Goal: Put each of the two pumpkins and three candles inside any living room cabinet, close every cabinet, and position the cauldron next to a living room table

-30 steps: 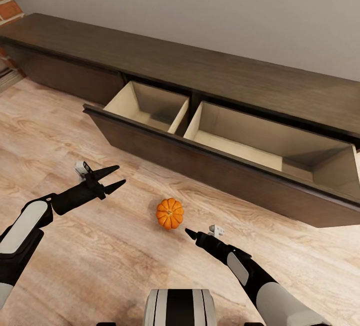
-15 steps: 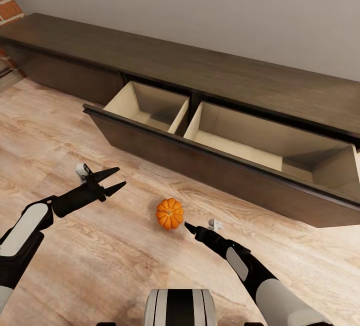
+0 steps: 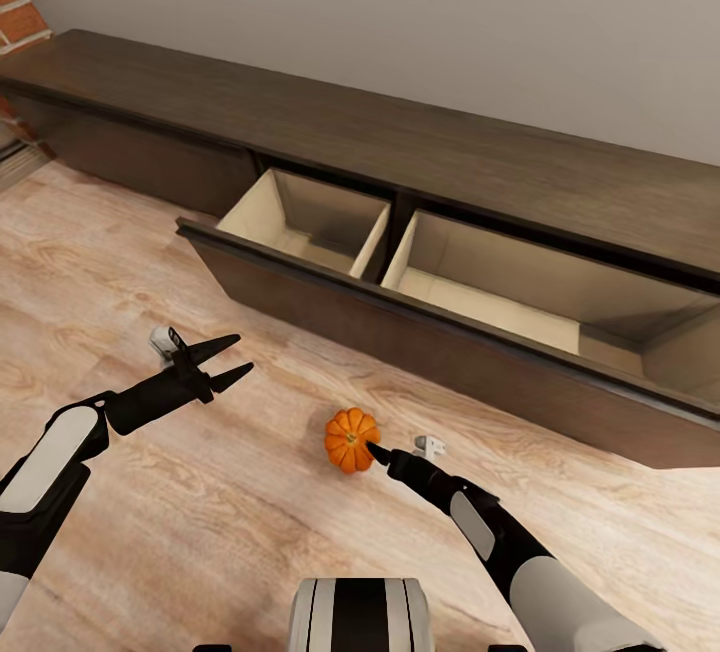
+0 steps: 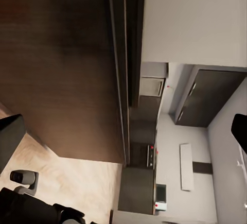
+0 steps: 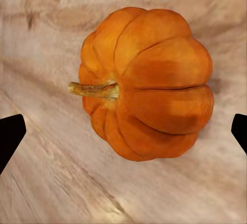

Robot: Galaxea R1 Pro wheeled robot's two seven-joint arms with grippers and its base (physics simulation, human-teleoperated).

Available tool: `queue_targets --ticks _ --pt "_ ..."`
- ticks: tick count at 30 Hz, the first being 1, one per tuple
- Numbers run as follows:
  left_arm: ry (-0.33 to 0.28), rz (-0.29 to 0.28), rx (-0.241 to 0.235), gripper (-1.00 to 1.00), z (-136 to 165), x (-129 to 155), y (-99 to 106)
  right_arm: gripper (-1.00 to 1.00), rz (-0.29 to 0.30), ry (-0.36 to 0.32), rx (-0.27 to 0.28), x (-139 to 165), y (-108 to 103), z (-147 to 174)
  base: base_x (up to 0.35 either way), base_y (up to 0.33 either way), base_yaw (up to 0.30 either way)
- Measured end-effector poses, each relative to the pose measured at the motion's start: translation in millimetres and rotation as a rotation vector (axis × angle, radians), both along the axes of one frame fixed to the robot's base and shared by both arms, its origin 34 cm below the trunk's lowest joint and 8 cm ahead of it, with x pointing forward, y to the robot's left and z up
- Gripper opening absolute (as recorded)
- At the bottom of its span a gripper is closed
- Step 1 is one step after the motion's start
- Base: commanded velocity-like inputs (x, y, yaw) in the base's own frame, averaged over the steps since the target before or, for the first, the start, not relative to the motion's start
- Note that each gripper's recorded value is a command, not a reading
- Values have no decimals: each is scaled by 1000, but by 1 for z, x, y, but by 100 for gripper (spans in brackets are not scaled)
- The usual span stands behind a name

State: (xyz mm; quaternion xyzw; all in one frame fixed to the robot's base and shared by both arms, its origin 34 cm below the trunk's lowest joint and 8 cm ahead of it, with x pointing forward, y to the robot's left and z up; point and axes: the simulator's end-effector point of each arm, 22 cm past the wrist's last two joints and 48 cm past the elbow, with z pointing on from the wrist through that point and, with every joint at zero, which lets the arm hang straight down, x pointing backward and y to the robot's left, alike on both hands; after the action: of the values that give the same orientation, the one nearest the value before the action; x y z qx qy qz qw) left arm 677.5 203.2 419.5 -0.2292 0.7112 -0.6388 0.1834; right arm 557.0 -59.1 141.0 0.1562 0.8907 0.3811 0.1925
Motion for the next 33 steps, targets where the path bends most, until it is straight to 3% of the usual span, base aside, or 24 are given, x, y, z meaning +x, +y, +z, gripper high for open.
queue_targets --ticks 25,33 --pt "4 3 -4 100 -1 0 1 100 -1 3 -6 -1 -2 -2 108 11 0" --pt "35 2 -2 100 -21 -3 1 100 0 45 -11 -16 -1 -20 1 0 0"
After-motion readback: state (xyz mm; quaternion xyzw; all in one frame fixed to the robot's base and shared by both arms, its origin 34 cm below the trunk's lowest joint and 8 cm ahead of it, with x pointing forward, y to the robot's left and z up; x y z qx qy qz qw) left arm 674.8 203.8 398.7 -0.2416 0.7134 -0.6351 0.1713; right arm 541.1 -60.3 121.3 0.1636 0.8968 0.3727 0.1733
